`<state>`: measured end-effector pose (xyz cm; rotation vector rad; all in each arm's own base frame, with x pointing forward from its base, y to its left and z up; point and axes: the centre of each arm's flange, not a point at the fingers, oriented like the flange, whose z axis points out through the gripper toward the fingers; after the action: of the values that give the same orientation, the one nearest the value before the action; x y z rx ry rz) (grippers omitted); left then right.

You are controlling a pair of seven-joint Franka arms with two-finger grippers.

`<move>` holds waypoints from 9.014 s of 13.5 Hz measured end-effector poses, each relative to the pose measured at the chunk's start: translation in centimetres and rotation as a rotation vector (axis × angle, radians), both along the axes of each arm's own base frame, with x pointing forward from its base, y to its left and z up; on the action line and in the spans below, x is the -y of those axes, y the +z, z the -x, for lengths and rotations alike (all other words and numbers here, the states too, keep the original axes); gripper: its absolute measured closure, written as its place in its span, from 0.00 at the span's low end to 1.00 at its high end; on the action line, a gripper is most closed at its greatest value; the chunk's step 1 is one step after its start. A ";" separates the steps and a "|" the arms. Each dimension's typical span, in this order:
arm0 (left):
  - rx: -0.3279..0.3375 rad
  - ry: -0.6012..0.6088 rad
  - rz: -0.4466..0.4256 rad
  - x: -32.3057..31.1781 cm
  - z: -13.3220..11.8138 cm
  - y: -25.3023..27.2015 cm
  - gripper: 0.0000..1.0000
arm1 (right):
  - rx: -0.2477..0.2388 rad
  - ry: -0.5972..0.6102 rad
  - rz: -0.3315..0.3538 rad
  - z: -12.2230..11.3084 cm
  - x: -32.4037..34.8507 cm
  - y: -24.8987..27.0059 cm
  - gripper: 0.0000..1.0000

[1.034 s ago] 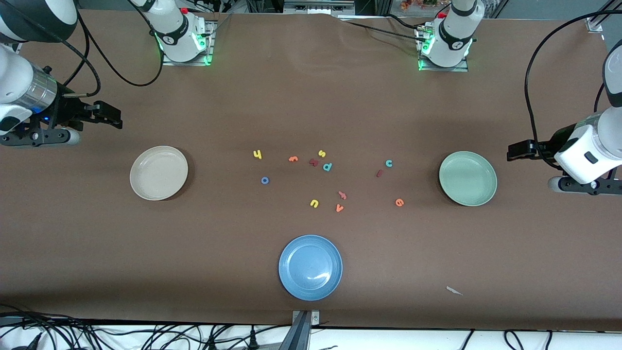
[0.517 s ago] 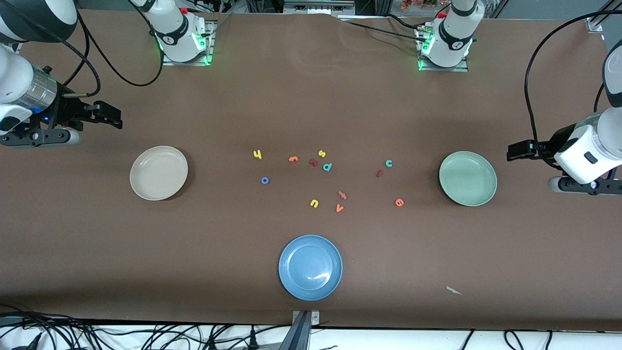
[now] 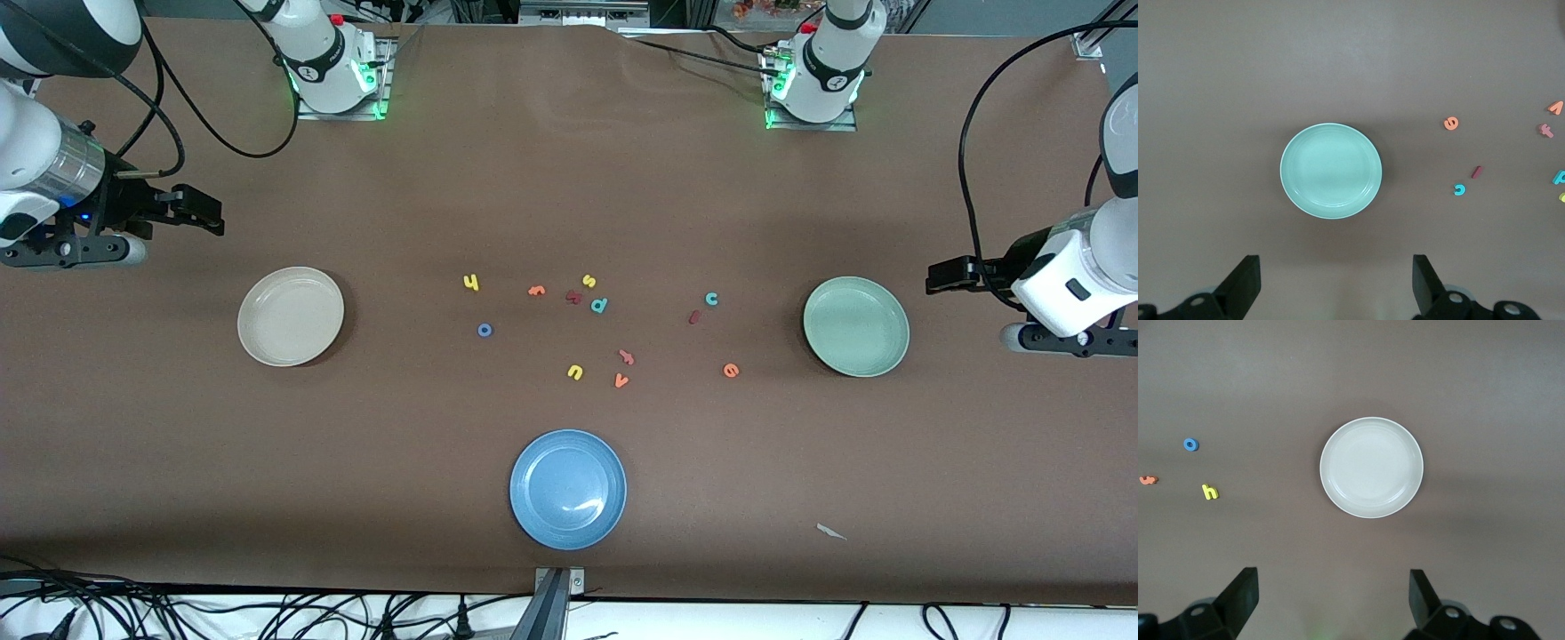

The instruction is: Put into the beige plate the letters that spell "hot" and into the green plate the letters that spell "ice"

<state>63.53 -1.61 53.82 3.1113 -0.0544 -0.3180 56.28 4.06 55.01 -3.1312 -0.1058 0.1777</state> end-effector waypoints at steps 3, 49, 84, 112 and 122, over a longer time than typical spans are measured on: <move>-0.003 -0.001 0.000 0.0 0.0 -0.1 0.00 | 0.000 0.000 0.000 0.0 0.0 0.0 0.00; -0.021 0.355 -0.051 19.0 8.0 -33.0 0.00 | -0.016 -0.001 0.001 0.2 0.1 -0.4 0.00; 0.047 0.416 -0.013 20.9 13.4 -36.8 0.56 | -0.021 -0.008 0.002 0.2 0.5 -0.4 0.00; -0.244 0.100 -0.025 -0.2 4.3 -33.2 0.73 | -0.021 -0.009 0.002 0.2 0.5 -0.4 0.00; -0.197 0.176 0.011 5.2 3.5 -27.1 0.00 | -0.033 -0.001 0.003 -0.3 0.1 -1.3 0.00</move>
<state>60.07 -6.83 26.74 3.0266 0.2174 -0.6116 56.54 3.98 53.73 -3.1295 -0.1045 0.2293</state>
